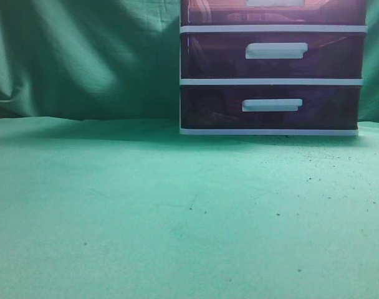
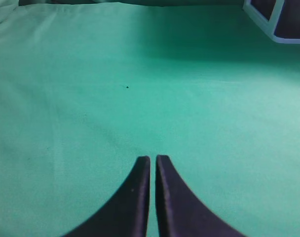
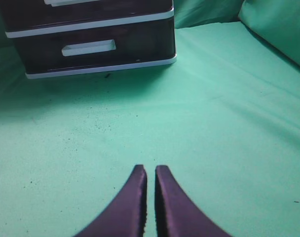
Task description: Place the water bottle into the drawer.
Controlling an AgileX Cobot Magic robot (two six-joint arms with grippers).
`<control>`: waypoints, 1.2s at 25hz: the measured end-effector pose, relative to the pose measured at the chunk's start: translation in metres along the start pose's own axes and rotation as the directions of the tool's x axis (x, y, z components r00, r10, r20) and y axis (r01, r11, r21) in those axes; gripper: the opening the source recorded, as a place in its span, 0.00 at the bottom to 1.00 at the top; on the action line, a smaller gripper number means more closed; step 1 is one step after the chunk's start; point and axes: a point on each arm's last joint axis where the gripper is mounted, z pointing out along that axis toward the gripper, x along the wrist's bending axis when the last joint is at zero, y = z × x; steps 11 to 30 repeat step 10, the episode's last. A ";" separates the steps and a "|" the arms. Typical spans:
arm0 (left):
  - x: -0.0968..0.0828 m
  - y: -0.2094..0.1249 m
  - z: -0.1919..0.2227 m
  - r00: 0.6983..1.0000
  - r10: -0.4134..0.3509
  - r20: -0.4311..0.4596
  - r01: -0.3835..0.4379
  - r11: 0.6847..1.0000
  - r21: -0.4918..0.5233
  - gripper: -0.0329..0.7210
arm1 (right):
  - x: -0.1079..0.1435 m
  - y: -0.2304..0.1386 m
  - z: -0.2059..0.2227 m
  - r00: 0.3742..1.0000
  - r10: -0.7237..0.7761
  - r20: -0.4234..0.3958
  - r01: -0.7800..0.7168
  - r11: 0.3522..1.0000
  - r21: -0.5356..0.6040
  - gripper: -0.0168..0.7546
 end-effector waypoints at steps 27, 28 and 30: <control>0.000 0.000 0.000 1.000 -0.003 -0.005 0.003 1.000 -0.002 0.04 | 0.000 0.000 0.000 1.000 0.000 0.000 0.000 1.000 0.000 0.08; 0.000 0.000 0.000 1.000 -0.003 -0.005 0.003 1.000 -0.002 0.04 | 0.000 0.000 0.000 1.000 0.000 0.000 0.000 1.000 0.000 0.08; 0.000 0.000 0.000 1.000 -0.003 -0.005 0.003 1.000 -0.002 0.04 | 0.000 0.000 0.000 1.000 0.000 0.000 0.000 1.000 0.000 0.08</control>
